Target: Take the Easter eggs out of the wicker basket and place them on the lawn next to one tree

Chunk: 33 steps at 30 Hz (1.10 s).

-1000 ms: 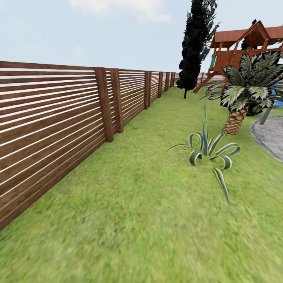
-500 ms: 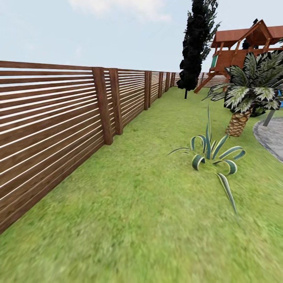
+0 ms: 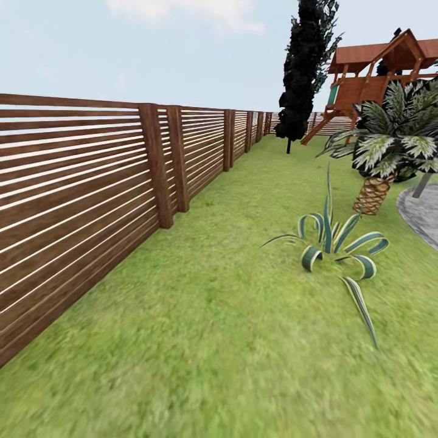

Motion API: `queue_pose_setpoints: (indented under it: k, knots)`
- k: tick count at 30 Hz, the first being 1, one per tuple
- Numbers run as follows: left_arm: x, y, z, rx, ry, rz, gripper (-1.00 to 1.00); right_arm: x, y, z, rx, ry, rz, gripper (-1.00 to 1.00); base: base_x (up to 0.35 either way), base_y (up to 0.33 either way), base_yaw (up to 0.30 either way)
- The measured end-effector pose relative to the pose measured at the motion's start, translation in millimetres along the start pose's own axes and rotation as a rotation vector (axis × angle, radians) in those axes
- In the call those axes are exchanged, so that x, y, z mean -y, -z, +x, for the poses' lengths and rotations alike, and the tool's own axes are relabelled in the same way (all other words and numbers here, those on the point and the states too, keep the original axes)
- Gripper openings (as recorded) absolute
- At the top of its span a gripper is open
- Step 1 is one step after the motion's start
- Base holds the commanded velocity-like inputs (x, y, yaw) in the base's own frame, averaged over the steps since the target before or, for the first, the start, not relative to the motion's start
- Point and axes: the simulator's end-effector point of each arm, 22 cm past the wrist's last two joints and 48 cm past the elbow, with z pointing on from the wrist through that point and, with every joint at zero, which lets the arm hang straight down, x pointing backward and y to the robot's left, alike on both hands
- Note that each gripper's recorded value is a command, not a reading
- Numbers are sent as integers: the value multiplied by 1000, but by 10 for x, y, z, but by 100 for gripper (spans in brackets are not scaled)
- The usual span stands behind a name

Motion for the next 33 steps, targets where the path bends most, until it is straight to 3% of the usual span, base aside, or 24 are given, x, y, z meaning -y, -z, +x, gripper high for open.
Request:
queue_pose_setpoints:
  k: [12, 20, 33]
  knots:
    - [0, 0, 0, 0, 0, 0, 100, -25, 0, -5, 3, -3, -3, 100, 325, 0, 3]
    - [0, 0, 1, 0, 0, 0, 100, -30, 0, -4, 3, 2, -4, 100, 325, 0, 213]
    - [-1, 0, 0, 0, 0, 0, 100, -28, 1, -3, 3, 0, -4, 100, 325, 0, 17]
